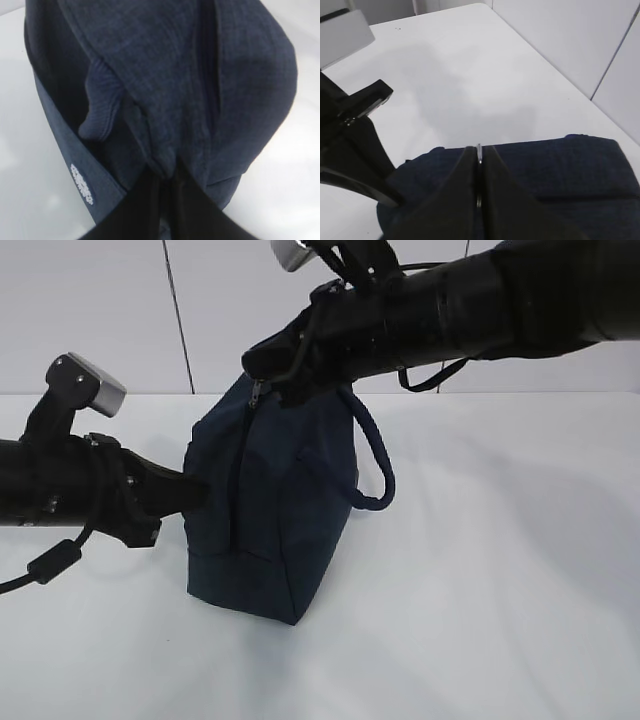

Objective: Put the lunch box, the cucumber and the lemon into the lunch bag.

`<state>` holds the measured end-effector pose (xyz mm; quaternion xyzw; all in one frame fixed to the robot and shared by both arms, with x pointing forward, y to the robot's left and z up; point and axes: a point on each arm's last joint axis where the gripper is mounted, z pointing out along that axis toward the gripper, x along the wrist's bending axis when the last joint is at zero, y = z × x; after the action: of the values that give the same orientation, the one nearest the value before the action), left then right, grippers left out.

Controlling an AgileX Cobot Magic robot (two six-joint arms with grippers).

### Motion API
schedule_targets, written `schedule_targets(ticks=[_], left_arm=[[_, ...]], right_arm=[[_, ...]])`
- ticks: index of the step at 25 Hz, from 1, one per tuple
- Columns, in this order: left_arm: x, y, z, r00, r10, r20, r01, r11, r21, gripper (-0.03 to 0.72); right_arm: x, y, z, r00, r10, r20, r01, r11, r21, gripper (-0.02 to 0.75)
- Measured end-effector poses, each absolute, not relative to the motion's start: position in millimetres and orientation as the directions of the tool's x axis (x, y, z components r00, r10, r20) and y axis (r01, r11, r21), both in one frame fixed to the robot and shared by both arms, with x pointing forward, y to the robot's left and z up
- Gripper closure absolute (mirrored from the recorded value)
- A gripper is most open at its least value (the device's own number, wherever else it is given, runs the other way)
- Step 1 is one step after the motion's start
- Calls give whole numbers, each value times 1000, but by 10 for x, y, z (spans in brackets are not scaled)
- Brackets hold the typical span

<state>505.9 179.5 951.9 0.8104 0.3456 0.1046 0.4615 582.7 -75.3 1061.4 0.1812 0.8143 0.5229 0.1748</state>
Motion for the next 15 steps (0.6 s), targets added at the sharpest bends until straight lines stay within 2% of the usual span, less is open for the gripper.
schedule_targets(ticks=[15], left_arm=[[5055,1791,9520,746,650,-147,458,-340,821,693]], right_arm=[[5982,-745,10534,-833,530,-157,81,397,914,730]])
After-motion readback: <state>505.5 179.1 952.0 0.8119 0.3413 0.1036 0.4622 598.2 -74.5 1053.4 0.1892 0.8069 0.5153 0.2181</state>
